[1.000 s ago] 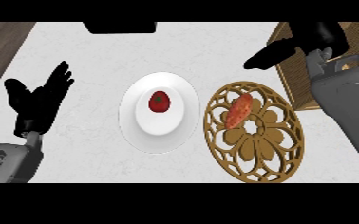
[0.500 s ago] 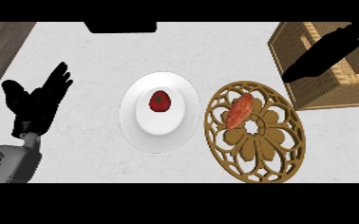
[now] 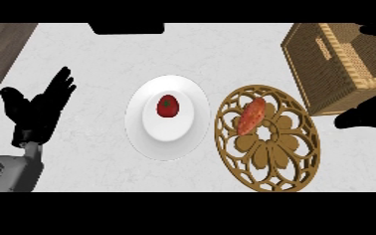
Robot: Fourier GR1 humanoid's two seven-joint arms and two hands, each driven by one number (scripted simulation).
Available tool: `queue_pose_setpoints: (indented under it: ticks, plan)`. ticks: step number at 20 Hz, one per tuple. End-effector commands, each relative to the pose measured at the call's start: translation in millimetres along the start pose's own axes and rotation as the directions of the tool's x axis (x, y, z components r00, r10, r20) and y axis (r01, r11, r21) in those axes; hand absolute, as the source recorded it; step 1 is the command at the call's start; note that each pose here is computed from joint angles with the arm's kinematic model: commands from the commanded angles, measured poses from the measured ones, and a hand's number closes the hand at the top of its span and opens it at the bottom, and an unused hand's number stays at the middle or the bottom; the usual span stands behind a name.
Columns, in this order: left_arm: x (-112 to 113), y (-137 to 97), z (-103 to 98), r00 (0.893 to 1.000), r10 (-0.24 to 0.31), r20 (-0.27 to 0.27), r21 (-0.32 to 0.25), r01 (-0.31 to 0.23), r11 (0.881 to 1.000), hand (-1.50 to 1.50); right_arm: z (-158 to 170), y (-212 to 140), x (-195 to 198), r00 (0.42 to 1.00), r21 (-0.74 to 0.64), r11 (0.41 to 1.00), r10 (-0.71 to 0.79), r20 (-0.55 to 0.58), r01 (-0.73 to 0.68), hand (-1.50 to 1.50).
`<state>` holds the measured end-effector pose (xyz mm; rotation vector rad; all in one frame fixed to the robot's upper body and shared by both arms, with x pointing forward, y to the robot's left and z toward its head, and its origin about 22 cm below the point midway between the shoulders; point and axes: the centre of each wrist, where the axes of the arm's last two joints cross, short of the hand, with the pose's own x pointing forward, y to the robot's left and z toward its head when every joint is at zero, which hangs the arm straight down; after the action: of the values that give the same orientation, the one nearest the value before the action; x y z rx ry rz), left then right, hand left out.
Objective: Pick the sweet potato from the placemat and place it in the basket
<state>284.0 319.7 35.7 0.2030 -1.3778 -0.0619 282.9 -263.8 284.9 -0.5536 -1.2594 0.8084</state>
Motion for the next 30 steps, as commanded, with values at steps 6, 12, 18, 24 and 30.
queue_pose_setpoints:
  ticks: [6, 12, 18, 24, 30]
  plan:
    - [10, -1, -10, 1.0, 0.008, -0.006, -0.01, -0.009, 1.0, 0.0, 25, 64, -66, 0.998, -0.051, 0.997, -0.053, -0.017, 0.052, -1.5]
    - [-2, 13, -6, 1.0, -0.008, -0.001, -0.008, 0.008, 1.0, 0.0, -6, 127, -90, 0.998, -0.108, 0.993, -0.055, 0.008, 0.056, -1.5]
    - [10, -3, -16, 1.0, -0.005, 0.011, -0.013, 0.005, 1.0, 0.0, -39, 150, -87, 0.98, -0.166, 0.966, -0.191, 0.057, 0.198, -1.5]
    - [23, -4, -17, 1.0, 0.005, 0.011, -0.024, -0.005, 1.0, 0.0, -67, 180, -103, 0.993, -0.093, 0.99, -0.11, -0.043, 0.106, -1.5]
    - [-2, 1, -6, 1.0, 0.004, 0.012, -0.009, -0.004, 1.0, 0.0, -67, 207, -102, 0.994, -0.034, 0.997, -0.076, -0.075, 0.074, -1.5]
